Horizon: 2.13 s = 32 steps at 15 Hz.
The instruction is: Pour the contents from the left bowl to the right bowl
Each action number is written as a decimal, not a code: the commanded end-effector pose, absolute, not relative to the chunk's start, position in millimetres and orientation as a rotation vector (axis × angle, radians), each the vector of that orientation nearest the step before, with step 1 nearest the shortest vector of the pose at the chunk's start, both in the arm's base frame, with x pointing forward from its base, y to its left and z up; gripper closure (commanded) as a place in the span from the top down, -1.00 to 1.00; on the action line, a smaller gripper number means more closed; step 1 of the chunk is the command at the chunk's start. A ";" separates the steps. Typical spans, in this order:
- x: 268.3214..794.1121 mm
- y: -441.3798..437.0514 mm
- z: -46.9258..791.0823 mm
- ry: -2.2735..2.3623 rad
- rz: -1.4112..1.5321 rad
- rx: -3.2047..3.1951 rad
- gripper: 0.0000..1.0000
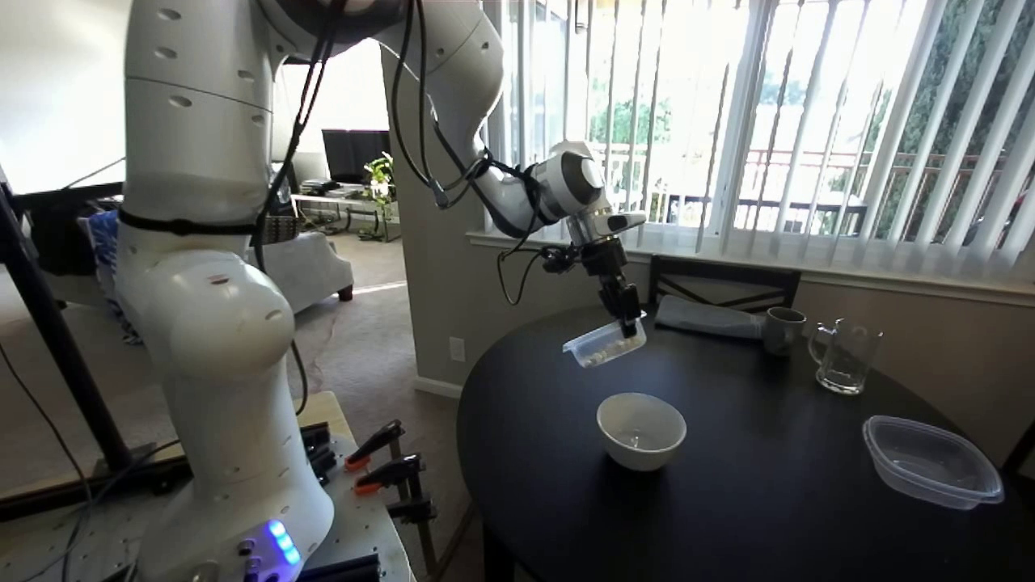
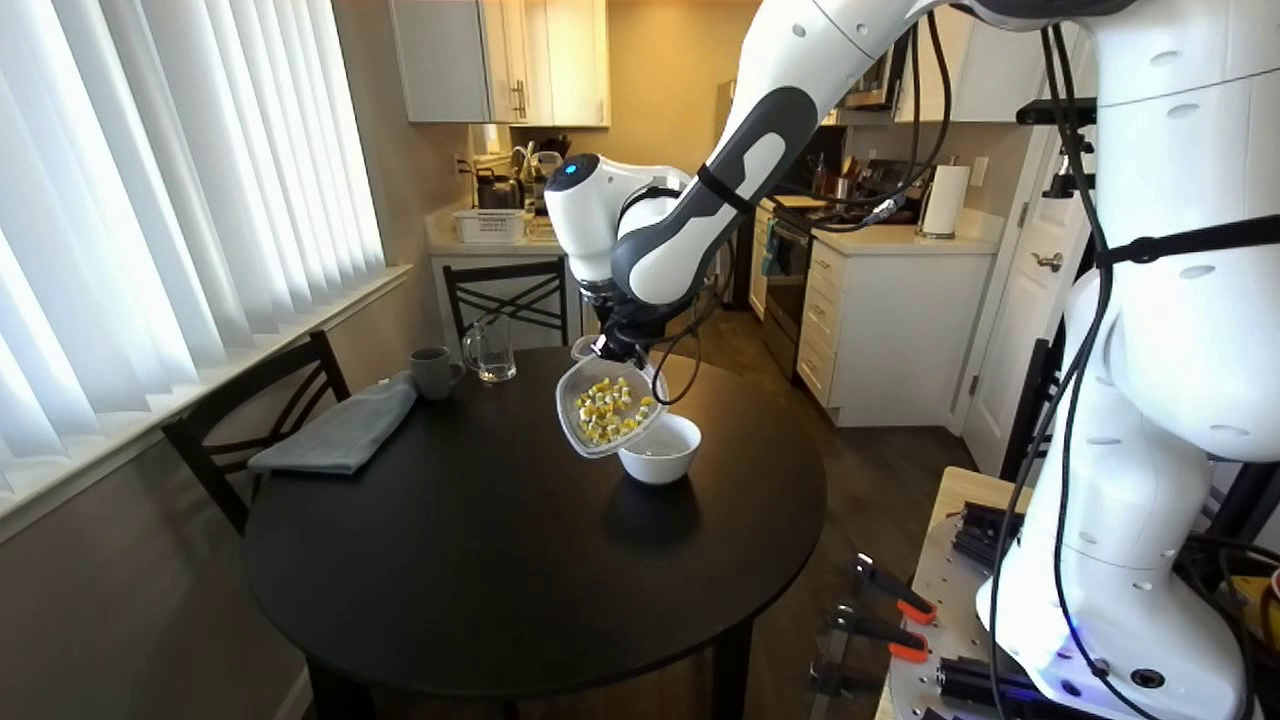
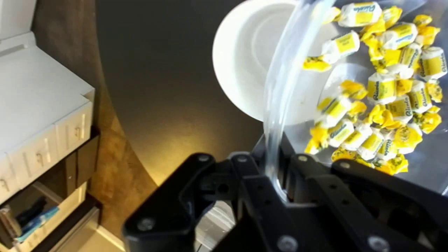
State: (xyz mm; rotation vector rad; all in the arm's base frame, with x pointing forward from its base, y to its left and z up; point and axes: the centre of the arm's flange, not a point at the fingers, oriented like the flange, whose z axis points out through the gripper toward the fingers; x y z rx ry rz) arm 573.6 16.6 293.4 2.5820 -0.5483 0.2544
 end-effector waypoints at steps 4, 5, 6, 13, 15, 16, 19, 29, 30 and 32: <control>547.8 7.7 314.9 -0.725 0.238 2.293 -0.93; 550.1 7.8 312.1 -0.747 0.236 2.248 -0.93; 549.0 8.3 311.3 -0.761 0.227 2.221 -0.93; 574.0 -18.4 306.8 -0.899 0.179 2.196 -0.93; 579.6 -40.5 304.3 -0.949 0.158 2.186 -0.93; 580.7 -50.4 303.1 -0.971 0.150 2.176 -0.93; 575.3 -77.3 298.0 -1.004 0.140 2.122 -0.93; 540.7 -93.4 302.9 -1.059 0.146 1.898 -0.93; 537.5 -90.4 303.1 -1.054 0.147 1.876 -0.93; 531.9 -81.3 301.1 -1.040 0.152 1.826 -0.93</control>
